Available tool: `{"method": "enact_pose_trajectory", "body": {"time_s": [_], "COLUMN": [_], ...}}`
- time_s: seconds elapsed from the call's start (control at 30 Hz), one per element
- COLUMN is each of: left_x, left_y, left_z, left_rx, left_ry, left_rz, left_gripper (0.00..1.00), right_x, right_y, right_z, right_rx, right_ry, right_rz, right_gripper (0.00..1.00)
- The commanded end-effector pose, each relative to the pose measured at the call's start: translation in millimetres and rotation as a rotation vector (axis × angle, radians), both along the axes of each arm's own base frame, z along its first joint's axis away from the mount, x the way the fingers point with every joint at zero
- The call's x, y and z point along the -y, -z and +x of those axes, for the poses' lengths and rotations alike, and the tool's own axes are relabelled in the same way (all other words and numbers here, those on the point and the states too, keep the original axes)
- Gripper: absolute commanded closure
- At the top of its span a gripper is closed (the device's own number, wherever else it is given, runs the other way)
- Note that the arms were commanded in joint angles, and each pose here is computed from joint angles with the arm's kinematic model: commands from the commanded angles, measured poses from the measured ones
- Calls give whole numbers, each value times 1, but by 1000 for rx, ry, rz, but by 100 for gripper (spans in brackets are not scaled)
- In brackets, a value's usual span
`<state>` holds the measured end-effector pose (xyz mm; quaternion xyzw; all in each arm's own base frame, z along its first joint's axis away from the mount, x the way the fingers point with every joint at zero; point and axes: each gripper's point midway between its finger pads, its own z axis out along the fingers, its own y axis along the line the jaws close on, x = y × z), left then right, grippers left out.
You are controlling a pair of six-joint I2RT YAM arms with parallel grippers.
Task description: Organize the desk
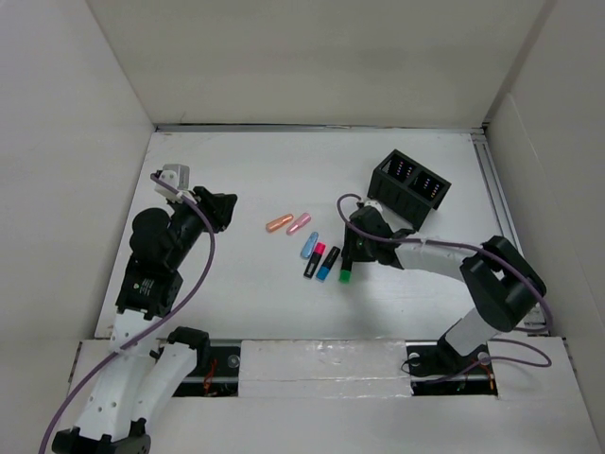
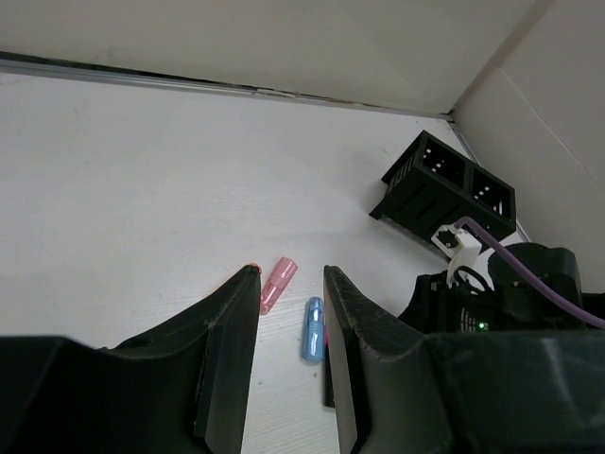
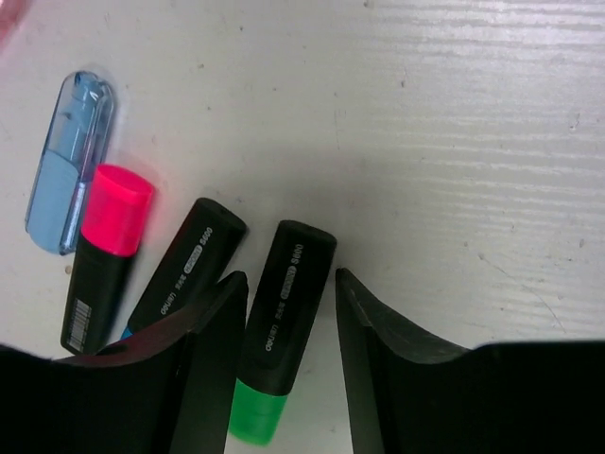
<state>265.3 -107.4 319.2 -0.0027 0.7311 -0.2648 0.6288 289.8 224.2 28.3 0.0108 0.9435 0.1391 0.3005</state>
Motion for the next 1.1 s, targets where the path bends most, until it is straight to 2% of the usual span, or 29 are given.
{"method": "enact_pose_trajectory", "body": {"time_s": [0.0,0.1,0.2,0.27,0.37,0.53,0.6,0.67,0.73,0.83,0.93,0.97,1.07], "left_x": [1,2,1,0,1,-1,-1,0,1,0,0,0,0], "left_y": [-16,-15,-19,-18,-21,-22,-24,-22,-20,-20,-20,-22,-21], "left_z": [-3,-3,-5,-5,-7,-8,-8,-7,-7,-5,-6,-7,-7], "left_rx": [66,63,79,79,90,95,103,94,88,88,86,93,91], "left_ry": [15,20,20,14,18,12,12,14,20,15,17,17,15], "left_rz": [-6,-6,-6,-6,-7,-6,-8,-6,-5,-5,-6,-9,-9], "left_gripper": [70,70,71,70,71,70,70,70,70,70,70,70,70], "right_x": [-5,-2,1,7,10,9,13,11,7,4,3,3,5], "right_y": [-4,-2,-5,-2,0,8,9,11,14,17,18,18,21], "right_z": [16,19,25,27,26,18,13,10,7,0,-6,-11,-19], "right_rx": [37,45,65,70,68,56,53,49,35,15,9,9,-1], "right_ry": [25,33,38,29,26,12,22,11,-12,-24,-27,-30,-19], "right_rz": [21,0,-80,-150,-194,-237,-258,-255,-265,-285,-278,-275,-247], "right_gripper": [52,56,50,41,42,54,63,62,54,51,43,43,54]}}
